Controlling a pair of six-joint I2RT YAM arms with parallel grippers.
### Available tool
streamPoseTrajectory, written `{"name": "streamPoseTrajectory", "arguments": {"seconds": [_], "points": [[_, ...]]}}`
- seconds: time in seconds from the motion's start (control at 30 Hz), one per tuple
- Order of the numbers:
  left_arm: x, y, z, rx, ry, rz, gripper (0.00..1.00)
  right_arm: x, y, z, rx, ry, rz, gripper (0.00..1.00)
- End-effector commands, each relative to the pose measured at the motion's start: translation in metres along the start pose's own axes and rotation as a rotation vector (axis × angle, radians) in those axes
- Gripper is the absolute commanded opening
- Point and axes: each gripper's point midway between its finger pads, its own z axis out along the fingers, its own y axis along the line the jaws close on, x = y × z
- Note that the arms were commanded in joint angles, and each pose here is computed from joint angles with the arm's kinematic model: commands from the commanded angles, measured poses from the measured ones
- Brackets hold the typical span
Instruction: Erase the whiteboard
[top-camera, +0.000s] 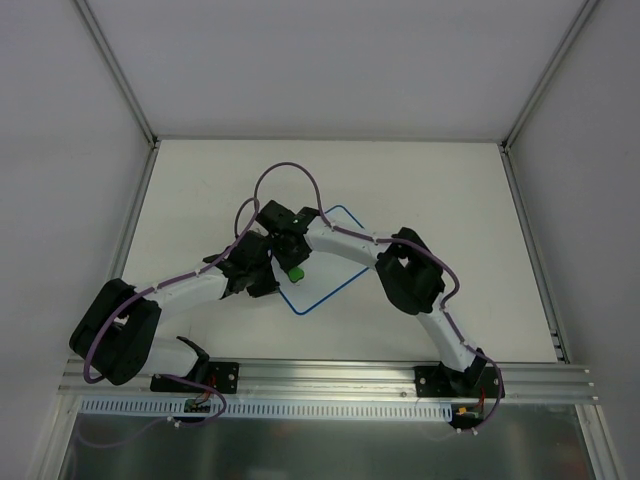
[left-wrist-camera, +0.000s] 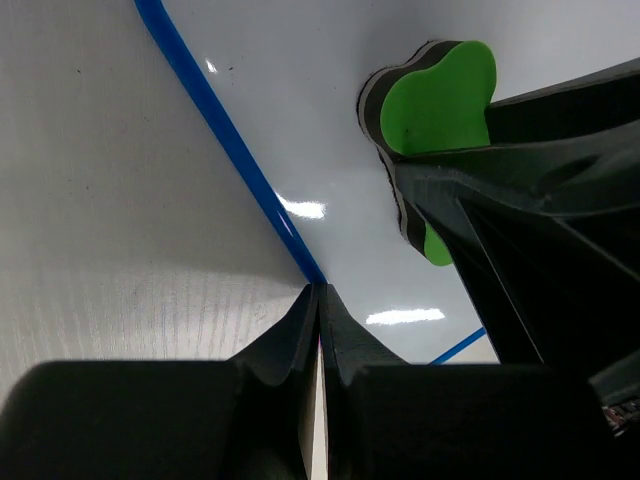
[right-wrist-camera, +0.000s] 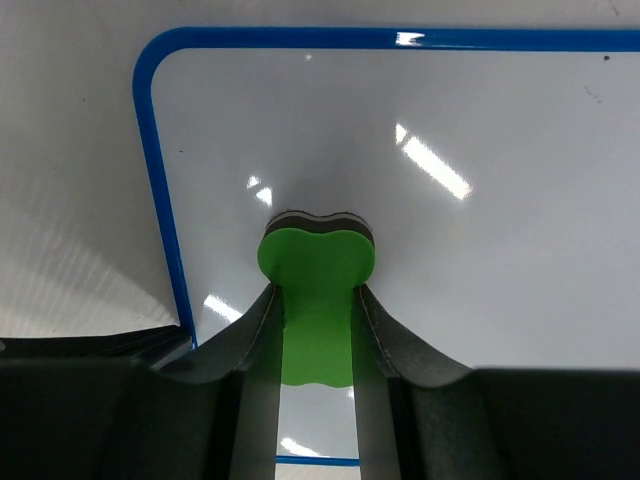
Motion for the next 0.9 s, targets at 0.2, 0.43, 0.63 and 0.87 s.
{"name": "streamPoseTrajectory", "arguments": {"seconds": [0.2,0.43,0.63,0.87], "points": [[0.021,0.037,0.009,-0.157,0.040,-0.046,0.00,0.062,0.006,0.019,-0.005,0.187,0.002,0.00],[0.015,0.036,0.011,-0.175,0.004,-0.099,0.00,0.107,-0.007,0.002,0.019,0.260,-0.031,0.00],[0.012,0.036,0.011,-0.176,-0.007,-0.108,0.00,0.146,-0.010,-0.010,0.006,0.327,-0.084,0.00],[0.012,0.037,0.010,-0.176,-0.013,-0.111,0.00,0.162,-0.015,-0.021,0.008,0.331,-0.075,0.00]]}}
